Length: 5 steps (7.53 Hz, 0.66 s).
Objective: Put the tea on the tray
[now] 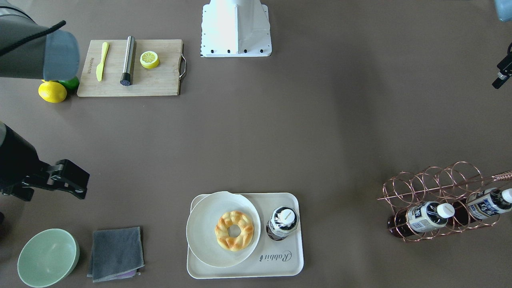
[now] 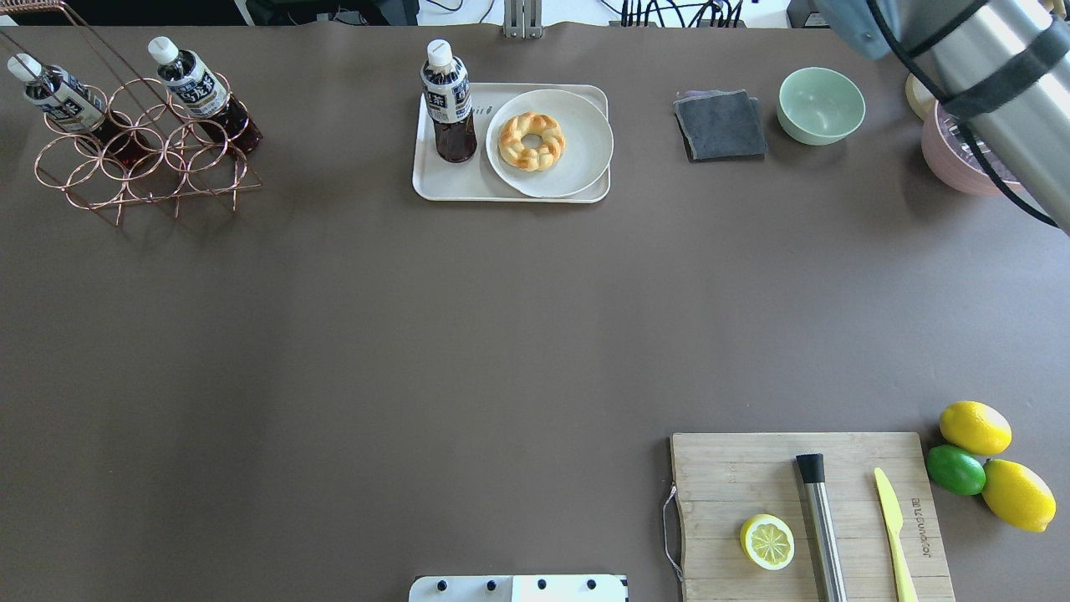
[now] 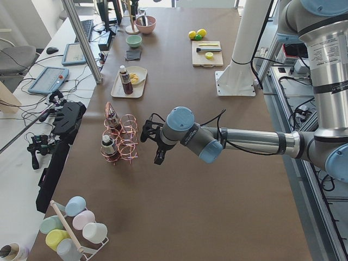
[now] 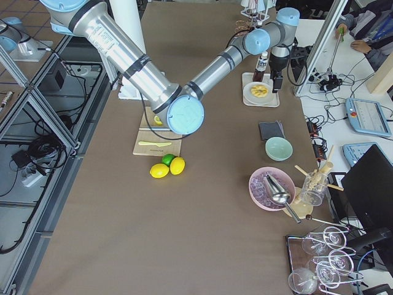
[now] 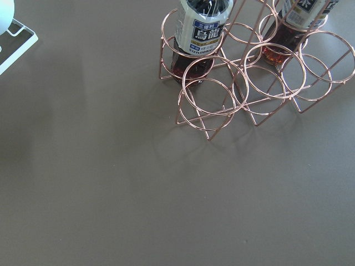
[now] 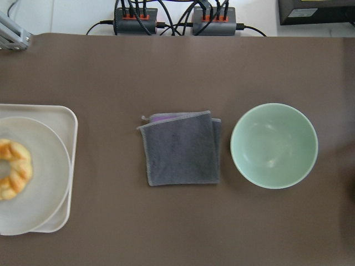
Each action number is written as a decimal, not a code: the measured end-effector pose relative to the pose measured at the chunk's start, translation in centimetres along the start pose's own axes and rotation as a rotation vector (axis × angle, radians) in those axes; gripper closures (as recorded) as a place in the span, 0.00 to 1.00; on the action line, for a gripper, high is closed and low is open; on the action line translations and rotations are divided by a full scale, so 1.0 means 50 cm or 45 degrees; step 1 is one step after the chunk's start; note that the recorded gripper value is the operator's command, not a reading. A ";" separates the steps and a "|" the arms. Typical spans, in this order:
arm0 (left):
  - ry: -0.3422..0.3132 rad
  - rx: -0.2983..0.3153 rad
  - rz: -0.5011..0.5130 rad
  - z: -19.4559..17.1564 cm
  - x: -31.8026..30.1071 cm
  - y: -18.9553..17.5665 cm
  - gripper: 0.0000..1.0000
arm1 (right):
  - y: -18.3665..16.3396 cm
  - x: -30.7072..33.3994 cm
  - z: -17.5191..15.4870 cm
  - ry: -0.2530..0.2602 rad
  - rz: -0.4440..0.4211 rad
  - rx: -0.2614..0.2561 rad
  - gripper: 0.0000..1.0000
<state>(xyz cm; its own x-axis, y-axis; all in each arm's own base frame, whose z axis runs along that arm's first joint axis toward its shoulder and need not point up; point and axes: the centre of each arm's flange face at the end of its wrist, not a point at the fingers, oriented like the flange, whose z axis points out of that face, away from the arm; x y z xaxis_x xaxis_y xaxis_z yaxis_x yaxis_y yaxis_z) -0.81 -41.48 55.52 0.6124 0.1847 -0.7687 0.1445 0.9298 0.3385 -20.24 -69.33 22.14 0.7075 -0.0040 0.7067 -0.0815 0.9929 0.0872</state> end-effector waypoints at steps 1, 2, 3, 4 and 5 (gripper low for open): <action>0.025 -0.022 -0.009 0.009 -0.005 0.000 0.03 | 0.037 0.115 0.014 0.022 -0.066 -0.018 0.00; 0.071 -0.058 -0.030 0.021 -0.013 -0.010 0.04 | 0.067 0.225 0.027 0.043 -0.132 -0.037 0.00; 0.100 -0.084 -0.055 0.023 -0.021 -0.020 0.04 | 0.093 0.332 0.041 0.051 -0.199 -0.064 0.00; 0.105 -0.115 -0.033 0.028 -0.034 -0.021 0.04 | 0.119 0.433 0.055 0.050 -0.264 -0.094 0.00; 0.081 -0.154 0.020 0.024 -0.065 -0.017 0.04 | 0.149 0.519 0.071 0.050 -0.307 -0.126 0.00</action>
<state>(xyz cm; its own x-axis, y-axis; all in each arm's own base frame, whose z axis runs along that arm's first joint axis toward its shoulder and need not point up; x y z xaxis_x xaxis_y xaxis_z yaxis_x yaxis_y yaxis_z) -1.97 -43.25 58.39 0.5630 0.2160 -0.7977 0.0383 0.9574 0.2863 -5.00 -62.47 43.62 0.7250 -0.2390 0.6459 0.1602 0.9706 0.1794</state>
